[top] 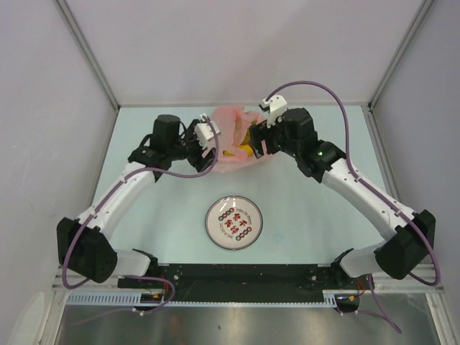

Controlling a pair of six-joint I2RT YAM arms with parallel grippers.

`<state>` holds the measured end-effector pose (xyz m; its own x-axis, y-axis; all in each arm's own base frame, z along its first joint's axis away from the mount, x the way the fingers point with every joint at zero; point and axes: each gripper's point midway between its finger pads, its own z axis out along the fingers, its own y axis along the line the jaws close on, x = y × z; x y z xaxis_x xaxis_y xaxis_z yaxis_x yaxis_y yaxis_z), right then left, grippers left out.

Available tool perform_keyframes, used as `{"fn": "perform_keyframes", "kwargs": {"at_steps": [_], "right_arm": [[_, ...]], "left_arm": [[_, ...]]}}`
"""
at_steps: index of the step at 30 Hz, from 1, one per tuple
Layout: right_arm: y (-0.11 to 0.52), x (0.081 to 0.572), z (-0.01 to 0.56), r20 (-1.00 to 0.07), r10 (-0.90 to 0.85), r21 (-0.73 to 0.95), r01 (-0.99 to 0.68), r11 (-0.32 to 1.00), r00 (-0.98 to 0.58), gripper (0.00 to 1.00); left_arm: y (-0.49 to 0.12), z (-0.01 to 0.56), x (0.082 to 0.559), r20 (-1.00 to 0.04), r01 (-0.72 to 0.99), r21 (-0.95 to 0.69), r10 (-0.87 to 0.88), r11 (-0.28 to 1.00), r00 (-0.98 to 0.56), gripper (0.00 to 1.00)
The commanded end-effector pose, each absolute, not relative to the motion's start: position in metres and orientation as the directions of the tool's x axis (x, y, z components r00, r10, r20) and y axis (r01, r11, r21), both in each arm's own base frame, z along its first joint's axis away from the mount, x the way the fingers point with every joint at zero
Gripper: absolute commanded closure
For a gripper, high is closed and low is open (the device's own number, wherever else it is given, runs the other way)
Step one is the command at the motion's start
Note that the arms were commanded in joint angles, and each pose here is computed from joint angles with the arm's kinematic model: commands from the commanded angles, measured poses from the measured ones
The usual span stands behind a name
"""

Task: Take the fake fruits out of the plastic bag
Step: Adjust the plastic bag at the center of the board.

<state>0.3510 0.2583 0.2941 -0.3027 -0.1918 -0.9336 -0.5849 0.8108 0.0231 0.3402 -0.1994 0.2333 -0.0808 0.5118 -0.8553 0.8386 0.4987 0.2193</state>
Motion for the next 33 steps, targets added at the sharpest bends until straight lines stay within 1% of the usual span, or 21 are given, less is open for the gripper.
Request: {"fn": "perform_keyframes", "kwargs": {"at_steps": [1, 2, 3, 6, 8, 9, 11, 12, 15, 17, 18, 20, 22, 23, 24, 26, 29, 30, 31, 32, 33], "right_arm": [[0.246, 0.376, 0.310, -0.954, -0.140, 0.003, -0.472, 0.882, -0.267, 0.32], [0.245, 0.377, 0.309, -0.952, -0.141, 0.003, -0.469, 0.883, -0.271, 0.40], [0.240, 0.378, 0.309, -0.951, -0.139, 0.004, -0.462, 0.887, -0.275, 0.52], [0.243, 0.371, 0.310, -0.950, -0.112, 0.050, -0.498, 0.866, -0.290, 0.64], [0.241, 0.367, 0.311, -0.950, -0.104, 0.063, -0.508, 0.859, -0.293, 0.67], [0.243, 0.364, 0.311, -0.950, -0.096, 0.076, -0.520, 0.851, -0.296, 0.77], [0.246, 0.358, 0.306, -0.946, -0.099, 0.089, -0.542, 0.835, -0.308, 0.82], [0.248, 0.356, 0.303, -0.944, -0.097, 0.099, -0.552, 0.828, -0.315, 0.88], [0.248, 0.348, 0.290, -0.933, -0.110, 0.109, -0.559, 0.822, -0.343, 0.90], [0.245, 0.344, 0.282, -0.927, -0.118, 0.110, -0.559, 0.822, -0.355, 0.90], [0.244, 0.343, 0.280, -0.926, -0.119, 0.110, -0.557, 0.823, -0.359, 0.90], [0.239, 0.343, 0.275, -0.922, -0.118, 0.112, -0.548, 0.829, -0.368, 0.89], [0.234, 0.343, 0.273, -0.921, -0.111, 0.118, -0.540, 0.833, -0.373, 0.89], [0.228, 0.346, 0.273, -0.921, -0.104, 0.120, -0.528, 0.841, -0.376, 0.89], [0.225, 0.346, 0.269, -0.919, -0.100, 0.124, -0.521, 0.845, -0.382, 0.88], [0.220, 0.348, 0.267, -0.918, -0.090, 0.130, -0.508, 0.852, -0.387, 0.88], [0.214, 0.350, 0.261, -0.914, -0.086, 0.134, -0.495, 0.859, -0.397, 0.88], [0.212, 0.350, 0.261, -0.913, -0.085, 0.134, -0.492, 0.860, -0.398, 0.89], [0.213, 0.351, 0.258, -0.912, -0.090, 0.132, -0.494, 0.859, -0.401, 0.90], [0.212, 0.353, 0.258, -0.914, -0.087, 0.132, -0.491, 0.861, -0.397, 0.97], [0.211, 0.355, 0.259, -0.917, -0.091, 0.122, -0.490, 0.863, -0.388, 0.99]], "left_arm": [[-0.226, 0.238, 0.354, -0.841, 0.865, 0.308, 0.539, 0.396, 0.052, 0.22], [-0.232, 0.235, 0.357, -0.838, 0.871, 0.307, 0.543, 0.384, 0.056, 0.22], [-0.236, 0.234, 0.357, -0.833, 0.875, 0.315, 0.549, 0.369, 0.068, 0.22], [-0.252, 0.219, 0.359, -0.815, 0.890, 0.319, 0.573, 0.326, 0.082, 0.23], [-0.259, 0.212, 0.364, -0.798, 0.881, 0.341, 0.596, 0.327, 0.088, 0.24], [-0.262, 0.201, 0.368, -0.788, 0.883, 0.341, 0.610, 0.324, 0.081, 0.25], [-0.267, 0.197, 0.378, -0.777, 0.862, 0.374, 0.624, 0.343, 0.088, 0.27], [-0.268, 0.192, 0.385, -0.778, 0.853, 0.370, 0.624, 0.369, 0.068, 0.29], [-0.268, 0.197, 0.405, -0.790, 0.808, 0.382, 0.612, 0.448, 0.035, 0.38], [-0.272, 0.209, 0.408, -0.808, 0.810, 0.366, 0.588, 0.458, 0.033, 0.39], [-0.273, 0.213, 0.408, -0.825, 0.822, 0.331, 0.564, 0.463, 0.015, 0.39], [-0.282, 0.223, 0.395, -0.854, 0.878, 0.242, 0.520, 0.414, -0.010, 0.39], [-0.283, 0.230, 0.394, -0.867, 0.895, 0.186, 0.496, 0.405, -0.044, 0.43], [-0.280, 0.225, 0.388, -0.861, 0.905, 0.130, 0.498, 0.405, -0.099, 0.45], [-0.280, 0.226, 0.387, -0.865, 0.913, 0.096, 0.486, 0.397, -0.121, 0.49], [-0.277, 0.218, 0.386, -0.851, 0.920, 0.021, 0.491, 0.390, -0.189, 0.54], [-0.273, 0.210, 0.388, -0.838, 0.919, -0.058, 0.481, 0.389, -0.257, 0.73], [-0.268, 0.213, 0.393, -0.845, 0.912, -0.077, 0.459, 0.403, -0.274, 0.87], [-0.266, 0.213, 0.396, -0.850, 0.905, -0.092, 0.442, 0.415, -0.288, 0.94], [-0.264, 0.214, 0.400, -0.850, 0.887, -0.126, 0.412, 0.444, -0.327, 0.99], [-0.258, 0.218, 0.411, -0.861, 0.875, -0.128, 0.384, 0.468, -0.332, 1.00]]}}
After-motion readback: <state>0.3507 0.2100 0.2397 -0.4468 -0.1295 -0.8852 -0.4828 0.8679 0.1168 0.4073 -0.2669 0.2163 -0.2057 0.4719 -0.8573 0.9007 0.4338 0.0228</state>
